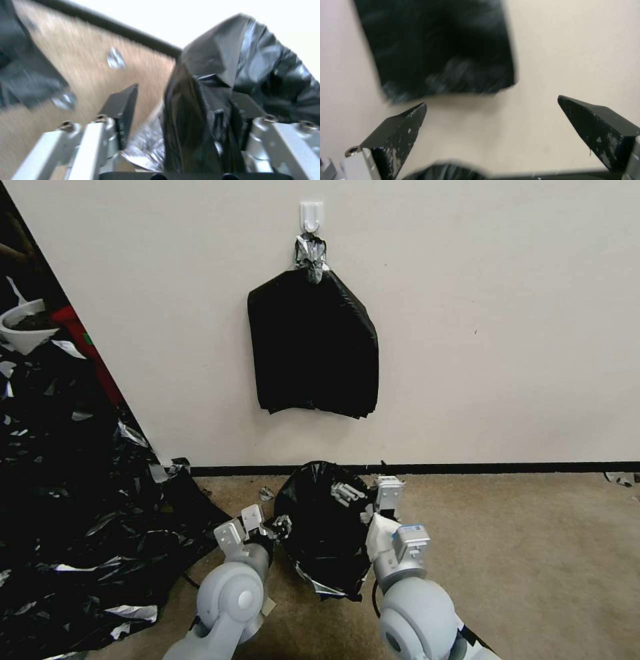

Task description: Place a trash bag onto the trash bin.

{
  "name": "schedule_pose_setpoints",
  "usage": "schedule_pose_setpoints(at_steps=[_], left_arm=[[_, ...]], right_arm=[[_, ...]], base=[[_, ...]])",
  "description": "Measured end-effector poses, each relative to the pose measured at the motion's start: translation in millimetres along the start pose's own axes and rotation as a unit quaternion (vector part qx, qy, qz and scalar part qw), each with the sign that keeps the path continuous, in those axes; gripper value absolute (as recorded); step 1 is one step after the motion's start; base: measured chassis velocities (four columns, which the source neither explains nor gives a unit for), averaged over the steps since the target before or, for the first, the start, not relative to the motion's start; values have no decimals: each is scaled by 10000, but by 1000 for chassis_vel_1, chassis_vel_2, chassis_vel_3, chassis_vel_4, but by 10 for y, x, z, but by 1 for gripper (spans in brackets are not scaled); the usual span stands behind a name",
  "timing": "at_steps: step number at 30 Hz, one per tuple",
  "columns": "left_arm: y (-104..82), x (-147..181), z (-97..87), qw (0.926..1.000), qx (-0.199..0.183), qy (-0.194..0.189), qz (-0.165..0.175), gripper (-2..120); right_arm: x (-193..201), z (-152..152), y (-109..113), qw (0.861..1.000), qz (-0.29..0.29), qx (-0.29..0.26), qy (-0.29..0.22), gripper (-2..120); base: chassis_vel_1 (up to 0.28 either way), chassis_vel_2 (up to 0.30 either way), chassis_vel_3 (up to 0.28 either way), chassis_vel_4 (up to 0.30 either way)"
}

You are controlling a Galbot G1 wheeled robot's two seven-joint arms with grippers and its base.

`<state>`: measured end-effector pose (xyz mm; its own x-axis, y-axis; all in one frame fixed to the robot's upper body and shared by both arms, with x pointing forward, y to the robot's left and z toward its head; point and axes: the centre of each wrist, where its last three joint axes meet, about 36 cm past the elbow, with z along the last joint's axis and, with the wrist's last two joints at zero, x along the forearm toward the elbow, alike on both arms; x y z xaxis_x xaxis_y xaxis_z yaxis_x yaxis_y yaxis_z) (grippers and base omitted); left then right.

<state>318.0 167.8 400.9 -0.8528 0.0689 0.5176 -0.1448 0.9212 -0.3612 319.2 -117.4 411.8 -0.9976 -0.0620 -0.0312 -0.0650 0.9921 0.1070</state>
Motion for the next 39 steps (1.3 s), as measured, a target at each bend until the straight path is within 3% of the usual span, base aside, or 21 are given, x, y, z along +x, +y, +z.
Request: schedule_pose_setpoints(at_steps=[2, 5, 7, 9, 15, 17, 18, 19, 20, 22, 23, 25, 28, 39], left_arm=[[23, 27, 29, 9997, -117, -195, 6, 65], [153, 84, 70, 9907, -642, -1175, 233, 80], [173, 85, 65, 9882, -692, -1332, 313, 82], [244, 76, 21, 9759, -826, -1920, 636, 93], [249, 99, -24, 9721, -682, -2027, 964, 100], [283, 87, -80, 9652, -687, -2292, 1055, 100], [384, 57, -239, 9493, -923, -2766, 1173, 100], [384, 57, -239, 9493, -923, -2766, 1173, 100], [516, 31, -430, 9322, -1252, -3147, 1280, 100], [650, 37, -634, 9186, -1522, -3381, 1367, 100], [650, 37, -634, 9186, -1522, -3381, 1367, 100], [846, 72, -952, 9020, -1753, -3696, 1377, 100], [933, 102, -1072, 8974, -1829, -3778, 1361, 100], [942, 105, -1082, 8987, -1821, -3750, 1360, 100]], right_arm=[[-19, 13, -52, 9999, 97, 48, -118, 100], [4, -22, -246, 9987, 331, 158, -351, 100], [15, -33, -269, 9985, 364, 157, -381, 100], [68, -93, -367, 9973, 510, 183, -488, 100], [140, -149, -453, 9958, 636, 267, -601, 100], [165, -165, -478, 9953, 647, 311, -655, 100], [208, -187, -519, 9944, 637, 402, -742, 100], [208, -187, -519, 9944, 637, 402, -742, 100], [249, -206, -580, 9927, 595, 567, -883, 100], [280, -222, -644, 9908, 513, 733, -1011, 100], [280, -222, -644, 9908, 513, 733, -1011, 100], [294, -285, -778, 9872, 455, 947, -1199, 100], [311, -318, -856, 9851, 435, 1077, -1270, 100], [312, -324, -863, 9849, 422, 1088, -1278, 100]], base=[[0, 0, 0, 0], [0, 0, 0, 0], [0, 0, 0, 0], [0, 0, 0, 0], [0, 0, 0, 0], [0, 0, 0, 0], [0, 0, 0, 0], [0, 0, 0, 0], [0, 0, 0, 0], [0, 0, 0, 0], [0, 0, 0, 0], [0, 0, 0, 0], [0, 0, 0, 0], [0, 0, 0, 0]])
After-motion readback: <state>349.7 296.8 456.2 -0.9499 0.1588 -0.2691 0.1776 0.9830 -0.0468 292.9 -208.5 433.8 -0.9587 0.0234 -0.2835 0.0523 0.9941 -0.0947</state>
